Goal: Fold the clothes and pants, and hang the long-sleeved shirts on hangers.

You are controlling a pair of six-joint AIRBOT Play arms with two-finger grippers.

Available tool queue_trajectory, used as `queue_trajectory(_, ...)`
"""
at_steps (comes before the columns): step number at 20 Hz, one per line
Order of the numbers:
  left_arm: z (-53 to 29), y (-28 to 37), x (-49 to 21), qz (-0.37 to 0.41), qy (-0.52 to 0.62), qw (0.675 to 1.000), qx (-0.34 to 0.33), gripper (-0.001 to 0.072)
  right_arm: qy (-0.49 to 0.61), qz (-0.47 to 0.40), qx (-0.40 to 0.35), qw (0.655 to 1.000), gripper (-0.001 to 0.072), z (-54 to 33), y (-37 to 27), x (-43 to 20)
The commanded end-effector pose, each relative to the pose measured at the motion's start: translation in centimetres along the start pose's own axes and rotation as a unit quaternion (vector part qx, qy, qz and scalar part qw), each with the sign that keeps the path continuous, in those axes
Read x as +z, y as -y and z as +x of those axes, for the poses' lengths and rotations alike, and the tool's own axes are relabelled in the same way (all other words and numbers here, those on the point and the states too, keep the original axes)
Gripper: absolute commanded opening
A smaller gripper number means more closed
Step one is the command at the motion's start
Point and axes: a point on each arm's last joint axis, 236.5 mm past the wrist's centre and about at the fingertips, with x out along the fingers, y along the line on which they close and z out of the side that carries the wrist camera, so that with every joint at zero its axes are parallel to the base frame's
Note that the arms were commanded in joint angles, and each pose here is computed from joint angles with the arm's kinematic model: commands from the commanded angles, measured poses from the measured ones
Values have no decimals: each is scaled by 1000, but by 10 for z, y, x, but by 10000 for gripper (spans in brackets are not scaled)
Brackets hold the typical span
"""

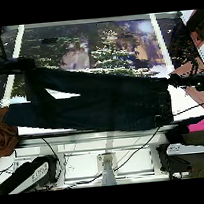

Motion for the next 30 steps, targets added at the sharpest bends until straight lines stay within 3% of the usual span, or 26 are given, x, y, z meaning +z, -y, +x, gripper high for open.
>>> queue_trajectory(1, 3, -16, -7, 18, -17, 999, 34, 26, 2, -2, -4, 1000, 35, 0, 2, 1)
queue_trajectory(4, 64, -6, -17, 37, -53, 998, 21, 27, 2, -1, -4, 1000, 35, 0, 2, 1)
queue_trajectory(8, 158, 12, -40, 132, -85, 988, -8, 27, 2, -2, -5, 1000, 35, 0, 2, 1)
queue_trajectory(16, 224, 23, 6, 151, 49, 987, -3, 35, 3, -1, -5, 1000, 35, 0, 3, 2)
queue_trajectory(17, 225, 23, 9, 151, 55, 987, -3, 97, 3, -1, -5, 1000, 35, 0, 3, 2)
queue_trajectory(18, 225, 23, 8, 150, 55, 987, -3, 322, 3, -1, -5, 1000, 35, 0, 3, 2)
queue_trajectory(19, 224, 23, 4, 143, 45, 989, -4, 625, 3, -1, -5, 1000, 35, 0, 3, 2)
queue_trajectory(21, 218, 20, -19, 109, -10, 994, -6, 633, 3, -1, -5, 1000, 35, 0, 3, 1)
queue_trajectory(26, 174, 1, -100, 134, -204, 970, 7, 633, 3, -1, -5, 1000, 35, 0, 2, 1)
queue_trajectory(30, 156, 37, -124, 123, -255, 958, -46, 633, 2, -1, -4, 1000, 35, 0, 2, 1)
